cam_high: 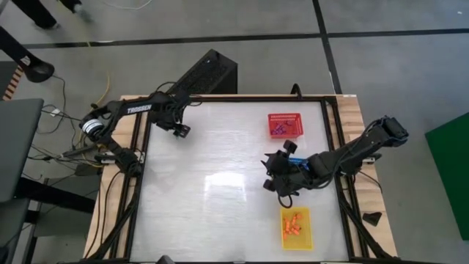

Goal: Sort Halloween decoration
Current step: Put the green skeleton toy into the blue basket

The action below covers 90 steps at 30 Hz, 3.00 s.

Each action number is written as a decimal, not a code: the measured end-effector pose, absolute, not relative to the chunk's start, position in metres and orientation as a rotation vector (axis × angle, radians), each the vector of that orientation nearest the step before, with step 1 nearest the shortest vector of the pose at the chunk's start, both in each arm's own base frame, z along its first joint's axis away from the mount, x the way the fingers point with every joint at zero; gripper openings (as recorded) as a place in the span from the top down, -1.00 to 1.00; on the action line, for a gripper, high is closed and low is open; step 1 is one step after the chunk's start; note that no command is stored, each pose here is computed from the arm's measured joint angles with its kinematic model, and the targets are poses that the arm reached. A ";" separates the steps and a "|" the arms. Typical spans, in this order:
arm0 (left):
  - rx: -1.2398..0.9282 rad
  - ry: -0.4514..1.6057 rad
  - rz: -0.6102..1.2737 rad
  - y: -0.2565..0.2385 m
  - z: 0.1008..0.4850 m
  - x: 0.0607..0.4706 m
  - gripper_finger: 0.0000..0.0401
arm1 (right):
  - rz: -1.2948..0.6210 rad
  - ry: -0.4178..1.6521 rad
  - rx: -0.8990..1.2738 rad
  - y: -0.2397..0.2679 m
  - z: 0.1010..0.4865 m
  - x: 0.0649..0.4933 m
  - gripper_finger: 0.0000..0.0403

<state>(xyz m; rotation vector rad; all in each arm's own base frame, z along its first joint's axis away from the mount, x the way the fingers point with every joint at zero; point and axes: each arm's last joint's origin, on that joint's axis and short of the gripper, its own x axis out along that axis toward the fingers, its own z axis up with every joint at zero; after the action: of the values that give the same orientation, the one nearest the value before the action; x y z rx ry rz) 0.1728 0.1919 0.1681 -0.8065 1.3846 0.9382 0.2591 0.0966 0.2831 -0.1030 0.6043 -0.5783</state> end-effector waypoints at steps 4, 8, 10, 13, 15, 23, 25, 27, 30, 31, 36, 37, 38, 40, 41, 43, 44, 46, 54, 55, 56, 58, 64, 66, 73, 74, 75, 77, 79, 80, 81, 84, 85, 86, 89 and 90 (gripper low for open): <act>-0.785 1.328 0.951 0.192 0.177 0.172 -0.13 | -0.581 0.604 -0.102 0.096 0.283 0.259 0.25; -0.798 1.296 0.953 0.190 0.176 0.175 -0.13 | -0.581 0.604 -0.100 0.096 0.283 0.259 0.25; -0.799 1.286 0.934 0.187 0.171 0.178 -0.13 | -0.582 0.603 -0.099 0.096 0.283 0.259 0.25; -0.792 1.259 0.902 0.184 0.164 0.181 -0.13 | -0.580 0.603 -0.100 0.096 0.283 0.259 0.25; -0.785 1.246 0.890 0.183 0.163 0.183 -0.13 | -0.580 0.603 -0.100 0.097 0.283 0.259 0.25; -0.776 1.220 0.870 0.182 0.163 0.188 -0.13 | -0.580 0.603 -0.100 0.097 0.283 0.259 0.25; -0.771 1.222 0.866 0.180 0.161 0.188 -0.13 | -0.580 0.603 -0.100 0.096 0.283 0.259 0.25; -0.774 1.218 0.868 0.177 0.157 0.188 -0.13 | -0.580 0.603 -0.100 0.096 0.283 0.259 0.25; -0.780 1.218 0.860 0.174 0.149 0.185 -0.13 | -0.580 0.602 -0.099 0.096 0.283 0.259 0.25; -0.773 1.214 0.856 0.174 0.148 0.185 -0.12 | -0.580 0.602 -0.099 0.096 0.283 0.259 0.25; -0.748 1.229 0.832 0.172 0.147 0.184 0.04 | -0.580 0.602 -0.099 0.096 0.283 0.259 0.25; -0.745 1.228 0.827 0.173 0.147 0.184 0.10 | -0.580 0.602 -0.099 0.096 0.283 0.259 0.25; -0.742 1.225 0.823 0.173 0.147 0.184 0.17 | -0.580 0.602 -0.099 0.096 0.283 0.259 0.25; -0.734 1.225 0.821 0.173 0.146 0.184 0.30 | -0.581 0.602 -0.099 0.096 0.283 0.259 0.25; -0.729 1.224 0.822 0.173 0.146 0.184 0.37 | -0.581 0.603 -0.099 0.096 0.283 0.259 0.25; -0.722 1.223 0.817 0.174 0.146 0.184 0.52 | -0.581 0.603 -0.099 0.096 0.283 0.259 0.25; -0.718 1.222 0.813 0.174 0.147 0.185 0.59 | -0.581 0.603 -0.099 0.096 0.283 0.259 0.25; -0.718 1.216 0.803 0.174 0.147 0.185 0.72 | -0.581 0.603 -0.099 0.096 0.283 0.259 0.25; -0.770 1.105 0.658 0.173 0.155 0.204 0.94 | -0.581 0.620 -0.115 0.096 0.282 0.258 0.25; -0.771 1.071 0.606 0.170 0.157 0.210 0.93 | -0.581 0.630 -0.123 0.096 0.282 0.257 0.25; -0.775 1.040 0.549 0.167 0.158 0.216 0.91 | -0.580 0.637 -0.130 0.095 0.281 0.256 0.25; -0.759 0.961 0.429 0.159 0.161 0.231 0.90 | -0.565 0.660 -0.135 0.096 0.280 0.255 0.25; -0.594 0.619 0.154 0.111 0.183 0.290 0.89 | -0.456 0.736 -0.116 0.104 0.277 0.250 0.25; -0.497 0.502 0.070 0.088 0.192 0.307 0.89 | -0.433 0.749 -0.120 0.107 0.277 0.248 0.25; -0.350 0.264 0.046 0.028 0.186 0.352 0.89 | -0.378 0.709 -0.109 0.120 0.291 0.246 0.25; -0.355 0.237 0.044 0.024 0.179 0.362 0.89 | -0.370 0.696 -0.101 0.122 0.295 0.246 0.25; -0.360 0.224 0.034 0.021 0.173 0.369 0.89 | -0.364 0.687 -0.099 0.125 0.298 0.245 0.25; -0.378 0.208 0.002 0.016 0.161 0.390 0.89 | -0.354 0.660 -0.097 0.129 0.304 0.245 0.25; -0.385 0.190 -0.033 0.014 0.154 0.409 0.89 | -0.344 0.639 -0.111 0.135 0.307 0.242 0.25; -0.388 0.178 -0.044 0.015 0.153 0.420 0.89 | -0.334 0.627 -0.122 0.138 0.308 0.242 0.25; -0.387 0.153 -0.051 0.016 0.154 0.431 0.89 | -0.321 0.617 -0.131 0.140 0.309 0.242 0.25; -0.407 0.128 -0.095 0.019 0.153 0.458 0.89 | -0.280 0.608 -0.173 0.148 0.310 0.238 0.25; -0.409 0.120 -0.123 0.020 0.154 0.466 0.89 | -0.280 0.603 -0.181 0.150 0.310 0.237 0.25; -0.412 0.121 -0.156 0.020 0.156 0.473 0.89 | -0.283 0.600 -0.195 0.151 0.310 0.235 0.25; -0.419 0.139 -0.189 0.021 0.161 0.492 0.88 | -0.306 0.579 -0.220 0.154 0.310 0.232 0.25; -0.425 0.172 -0.186 0.022 0.158 0.496 0.88 | -0.311 0.570 -0.224 0.155 0.311 0.231 0.25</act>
<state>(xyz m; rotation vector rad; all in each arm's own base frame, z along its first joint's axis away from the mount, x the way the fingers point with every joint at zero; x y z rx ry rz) 0.4962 0.0216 0.1583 -0.4254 0.1720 -0.1856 0.2310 0.1553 0.3110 -0.2244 0.5695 -0.3106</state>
